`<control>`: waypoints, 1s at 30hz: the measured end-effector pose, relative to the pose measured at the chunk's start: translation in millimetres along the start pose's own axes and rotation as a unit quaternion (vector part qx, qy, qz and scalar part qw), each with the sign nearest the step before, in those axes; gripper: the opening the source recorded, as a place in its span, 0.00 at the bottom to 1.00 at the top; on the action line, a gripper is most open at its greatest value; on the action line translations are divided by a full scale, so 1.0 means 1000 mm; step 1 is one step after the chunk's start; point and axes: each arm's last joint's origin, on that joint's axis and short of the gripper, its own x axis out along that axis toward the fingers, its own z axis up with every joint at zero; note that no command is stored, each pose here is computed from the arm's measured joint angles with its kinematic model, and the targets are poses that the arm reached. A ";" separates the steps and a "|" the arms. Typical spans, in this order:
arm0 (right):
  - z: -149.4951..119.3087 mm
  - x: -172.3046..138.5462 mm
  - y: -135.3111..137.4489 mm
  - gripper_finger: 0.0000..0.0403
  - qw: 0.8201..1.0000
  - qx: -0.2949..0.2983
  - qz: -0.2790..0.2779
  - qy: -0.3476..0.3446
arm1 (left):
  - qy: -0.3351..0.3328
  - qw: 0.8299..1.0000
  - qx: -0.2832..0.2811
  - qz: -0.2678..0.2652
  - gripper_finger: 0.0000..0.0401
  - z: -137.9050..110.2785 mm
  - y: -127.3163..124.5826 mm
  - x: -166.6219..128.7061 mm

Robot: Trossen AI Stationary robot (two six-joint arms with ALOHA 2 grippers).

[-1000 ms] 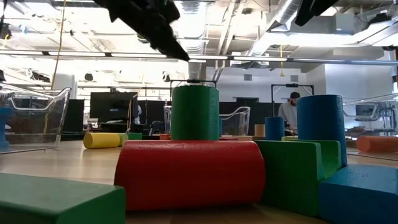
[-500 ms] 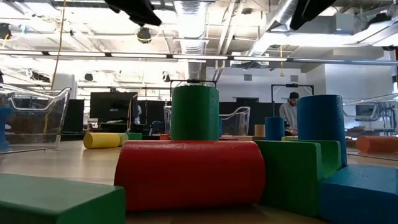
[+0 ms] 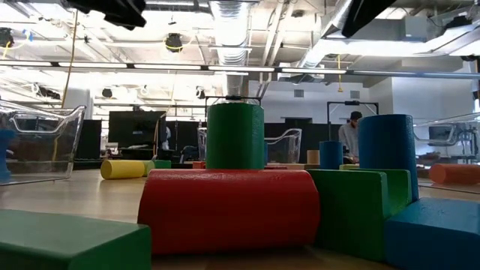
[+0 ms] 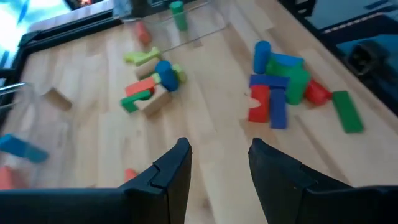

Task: Sort blocks by size
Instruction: Put the blue cylindrical block into the right transparent bin

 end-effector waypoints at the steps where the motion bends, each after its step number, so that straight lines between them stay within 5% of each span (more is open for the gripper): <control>1: 0.000 0.000 0.000 0.52 1.000 0.001 0.001 -0.002 | -0.001 1.000 0.003 -0.007 0.38 -0.004 -0.003 -0.001; 18: -0.010 0.041 -0.011 0.52 1.000 0.017 -0.012 -0.005 | -0.045 0.981 0.050 -0.182 0.38 -0.021 -0.058 -0.023; 30: -0.003 0.050 -0.031 0.52 0.999 0.025 -0.029 0.003 | -0.057 0.984 0.063 -0.159 0.38 -0.019 -0.061 -0.025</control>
